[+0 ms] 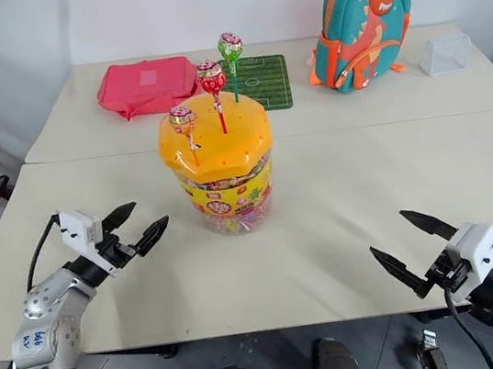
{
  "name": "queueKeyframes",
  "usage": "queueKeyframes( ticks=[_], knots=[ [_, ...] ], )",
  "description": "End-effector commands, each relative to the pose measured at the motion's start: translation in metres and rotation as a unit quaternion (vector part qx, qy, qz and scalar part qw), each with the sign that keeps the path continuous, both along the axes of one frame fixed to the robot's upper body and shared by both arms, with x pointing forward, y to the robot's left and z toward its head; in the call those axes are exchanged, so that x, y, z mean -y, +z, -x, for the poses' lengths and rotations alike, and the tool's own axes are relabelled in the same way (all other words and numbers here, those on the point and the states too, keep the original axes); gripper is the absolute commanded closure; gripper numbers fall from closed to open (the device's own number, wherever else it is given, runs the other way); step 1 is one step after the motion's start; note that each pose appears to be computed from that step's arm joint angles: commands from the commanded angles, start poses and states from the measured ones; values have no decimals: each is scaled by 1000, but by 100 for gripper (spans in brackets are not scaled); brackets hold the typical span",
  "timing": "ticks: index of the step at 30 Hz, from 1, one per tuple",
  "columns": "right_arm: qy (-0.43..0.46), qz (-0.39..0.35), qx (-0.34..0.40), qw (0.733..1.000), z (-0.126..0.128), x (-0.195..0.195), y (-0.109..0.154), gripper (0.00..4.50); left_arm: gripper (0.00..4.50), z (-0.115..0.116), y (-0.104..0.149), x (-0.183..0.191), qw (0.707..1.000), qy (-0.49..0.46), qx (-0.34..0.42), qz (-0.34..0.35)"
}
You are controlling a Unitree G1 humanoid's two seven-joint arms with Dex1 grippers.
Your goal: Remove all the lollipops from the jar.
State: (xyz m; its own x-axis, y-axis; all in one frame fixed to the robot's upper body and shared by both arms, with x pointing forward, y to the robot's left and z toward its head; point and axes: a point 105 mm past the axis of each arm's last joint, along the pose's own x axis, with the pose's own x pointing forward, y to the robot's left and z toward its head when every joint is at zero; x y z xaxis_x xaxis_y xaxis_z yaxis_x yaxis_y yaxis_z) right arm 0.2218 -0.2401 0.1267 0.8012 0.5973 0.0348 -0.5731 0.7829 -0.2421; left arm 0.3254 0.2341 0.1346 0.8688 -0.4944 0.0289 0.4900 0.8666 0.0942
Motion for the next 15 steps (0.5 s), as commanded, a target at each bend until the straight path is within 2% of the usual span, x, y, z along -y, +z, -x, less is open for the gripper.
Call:
queueKeyframes(
  ticks=[1,4,6,9,11,15],
  knots=[
    [5,11,17,1000,1,2,10,3,0,0,16,-3,1000,-8,27,7],
    [24,1,0,1000,2,2,11,3,0,8,18,0,997,-64,18,34],
    [24,-37,1,999,0,3,24,3,0,20,26,-4,990,-125,22,67],
    [24,-66,51,996,-2,4,59,3,0,29,24,-16,986,-166,8,1],
    [45,-83,98,991,3,5,84,3,0,32,38,-23,982,-187,3,30],
    [60,-76,129,987,10,13,127,3,0,35,87,-31,971,-219,41,83]
  ],
)
